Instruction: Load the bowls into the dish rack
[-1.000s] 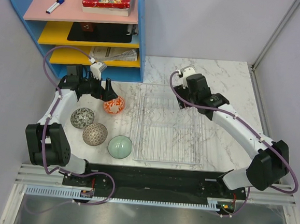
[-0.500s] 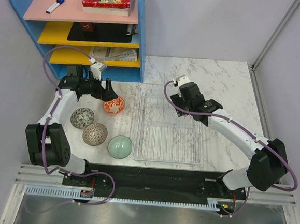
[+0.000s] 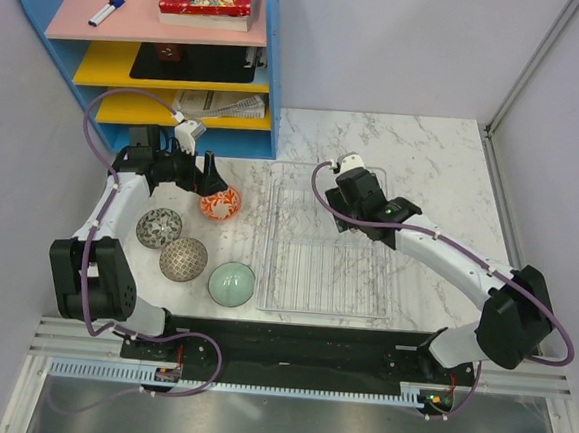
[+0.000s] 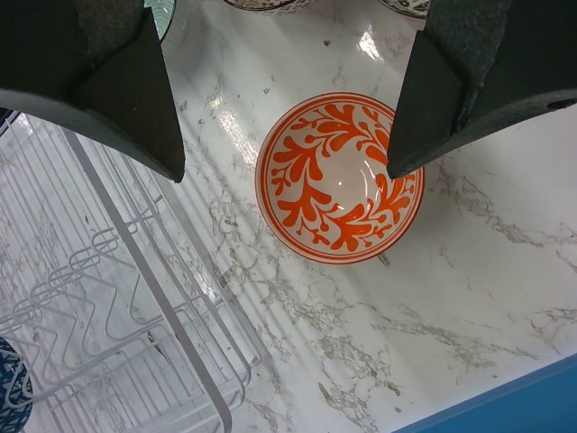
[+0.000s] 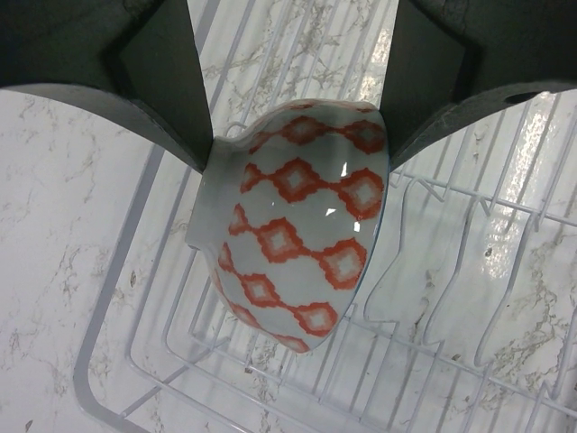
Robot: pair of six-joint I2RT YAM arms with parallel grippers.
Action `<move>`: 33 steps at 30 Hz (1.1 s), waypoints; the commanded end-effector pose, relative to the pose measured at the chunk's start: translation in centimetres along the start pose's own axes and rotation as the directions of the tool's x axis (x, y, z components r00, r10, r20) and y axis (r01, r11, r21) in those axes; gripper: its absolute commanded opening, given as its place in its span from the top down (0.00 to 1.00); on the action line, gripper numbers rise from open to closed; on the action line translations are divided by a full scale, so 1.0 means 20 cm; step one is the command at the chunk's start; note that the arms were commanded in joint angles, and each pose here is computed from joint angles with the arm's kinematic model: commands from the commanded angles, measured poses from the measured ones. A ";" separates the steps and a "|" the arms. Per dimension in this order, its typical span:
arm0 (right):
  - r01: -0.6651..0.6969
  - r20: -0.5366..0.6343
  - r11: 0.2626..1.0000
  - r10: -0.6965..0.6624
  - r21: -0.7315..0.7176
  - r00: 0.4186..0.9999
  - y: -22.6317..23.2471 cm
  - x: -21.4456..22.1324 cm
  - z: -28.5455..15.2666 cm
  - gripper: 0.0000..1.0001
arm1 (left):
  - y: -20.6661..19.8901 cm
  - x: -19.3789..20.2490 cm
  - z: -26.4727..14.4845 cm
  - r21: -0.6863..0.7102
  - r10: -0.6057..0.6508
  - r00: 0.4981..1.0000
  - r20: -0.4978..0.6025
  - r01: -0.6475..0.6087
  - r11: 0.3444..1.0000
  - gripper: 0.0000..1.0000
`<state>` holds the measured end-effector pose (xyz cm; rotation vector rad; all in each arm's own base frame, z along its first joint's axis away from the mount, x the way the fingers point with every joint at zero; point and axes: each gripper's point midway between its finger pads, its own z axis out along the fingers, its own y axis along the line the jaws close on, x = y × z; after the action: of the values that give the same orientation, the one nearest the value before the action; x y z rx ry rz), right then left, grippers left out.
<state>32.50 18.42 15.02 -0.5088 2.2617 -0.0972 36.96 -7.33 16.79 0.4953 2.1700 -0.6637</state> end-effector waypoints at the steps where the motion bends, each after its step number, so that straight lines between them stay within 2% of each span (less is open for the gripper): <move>1: -0.063 -0.004 0.998 0.063 -0.012 0.998 0.07 0.01 0.01 1.00 | 0.00 -0.02 0.01 0.019 0.026 0.999 0.023 -0.026 0.999 0.00; 23: -0.063 -0.085 0.982 0.048 -0.178 0.995 0.27 0.12 0.09 1.00 | -0.02 -0.02 0.00 0.030 0.031 0.999 0.028 -0.032 0.999 0.00; 24: -0.062 -0.085 0.981 0.047 -0.183 0.995 0.28 0.12 0.09 0.97 | -0.01 -0.02 0.00 0.029 0.031 0.999 0.027 -0.032 0.999 0.00; 26: -0.049 -0.075 0.981 0.035 -0.186 0.997 0.27 0.10 0.08 0.76 | -0.01 -0.02 0.00 0.029 0.032 0.999 0.028 -0.033 0.999 0.00; 27: -0.046 -0.069 0.982 0.034 -0.181 0.997 0.26 0.09 0.08 0.50 | -0.02 -0.02 0.00 0.031 0.032 0.999 0.026 -0.033 0.999 0.00; 29: -0.028 -0.055 0.985 0.019 -0.168 0.998 0.25 0.08 0.08 0.22 | -0.01 -0.01 0.01 0.029 0.027 0.999 0.024 -0.028 0.999 0.00; 33: 0.007 -0.025 0.995 -0.009 -0.098 1.000 0.17 0.03 0.08 0.08 | -0.01 -0.01 0.01 0.029 0.027 0.999 0.022 -0.027 0.999 0.00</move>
<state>31.75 20.44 11.18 -0.5401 2.3436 -0.0369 36.91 -7.35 16.63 0.4950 2.1719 -0.6662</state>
